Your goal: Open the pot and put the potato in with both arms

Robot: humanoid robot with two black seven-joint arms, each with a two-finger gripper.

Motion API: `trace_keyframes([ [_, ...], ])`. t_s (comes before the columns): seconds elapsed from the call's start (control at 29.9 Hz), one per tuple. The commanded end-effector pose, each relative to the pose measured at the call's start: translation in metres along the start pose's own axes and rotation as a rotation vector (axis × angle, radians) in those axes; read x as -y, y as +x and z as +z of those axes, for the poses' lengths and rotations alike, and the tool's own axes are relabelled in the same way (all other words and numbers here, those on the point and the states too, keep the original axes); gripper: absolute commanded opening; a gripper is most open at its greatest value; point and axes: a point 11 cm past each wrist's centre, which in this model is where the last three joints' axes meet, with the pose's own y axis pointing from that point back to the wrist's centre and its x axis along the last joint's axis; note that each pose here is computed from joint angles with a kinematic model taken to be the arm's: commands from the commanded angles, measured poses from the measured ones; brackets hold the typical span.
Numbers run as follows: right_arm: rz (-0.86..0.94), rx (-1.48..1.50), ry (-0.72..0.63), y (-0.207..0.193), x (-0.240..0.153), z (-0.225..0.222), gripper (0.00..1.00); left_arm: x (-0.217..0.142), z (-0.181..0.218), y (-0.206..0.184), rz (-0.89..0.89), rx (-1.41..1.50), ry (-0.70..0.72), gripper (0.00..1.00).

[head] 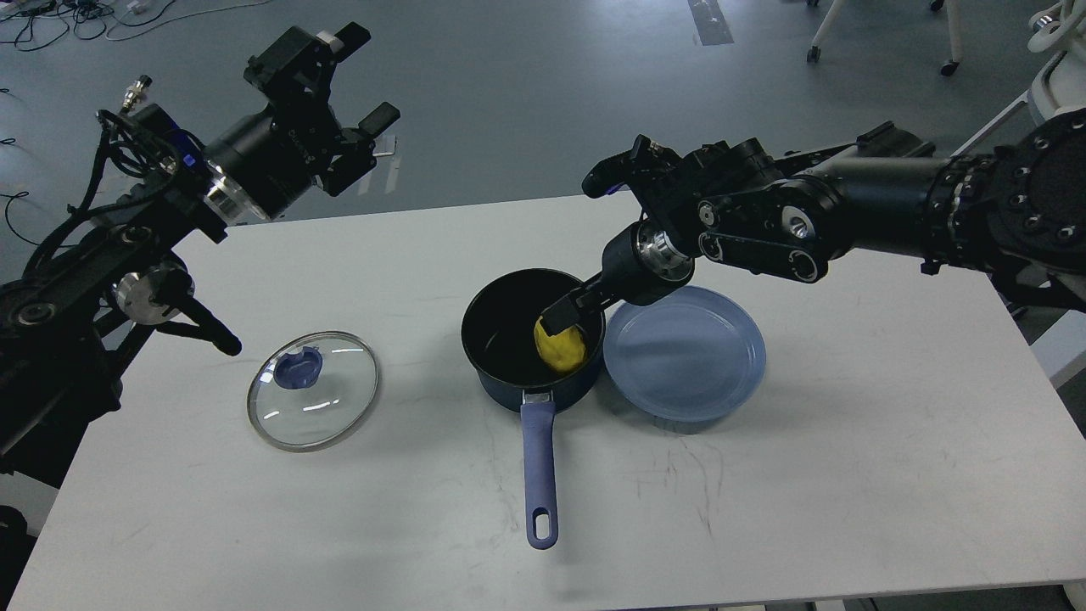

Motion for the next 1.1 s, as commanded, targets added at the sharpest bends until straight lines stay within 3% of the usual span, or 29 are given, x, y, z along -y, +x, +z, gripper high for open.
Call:
trace_keyframes([
  [0.0,0.002,0.002,0.000,0.000,0.000,0.000,0.97,0.000,0.000,0.000,0.000,0.000,0.000,0.98],
  [0.3,0.047,-0.013,0.020,0.021,-0.011,-0.013,0.97,0.000,0.001,0.000,-0.005,-0.001,-0.001,0.98],
  [0.5,0.113,0.002,0.107,0.044,-0.020,-0.040,0.99,0.000,0.001,-0.001,-0.009,-0.001,-0.001,0.98],
  [0.84,0.520,0.549,0.288,0.060,-0.130,0.064,0.99,0.007,0.006,-0.004,-0.029,0.023,-0.002,0.98],
  [1.07,0.768,0.913,0.403,0.013,-0.174,0.144,0.99,0.019,0.019,-0.015,-0.101,0.115,0.004,0.98],
])
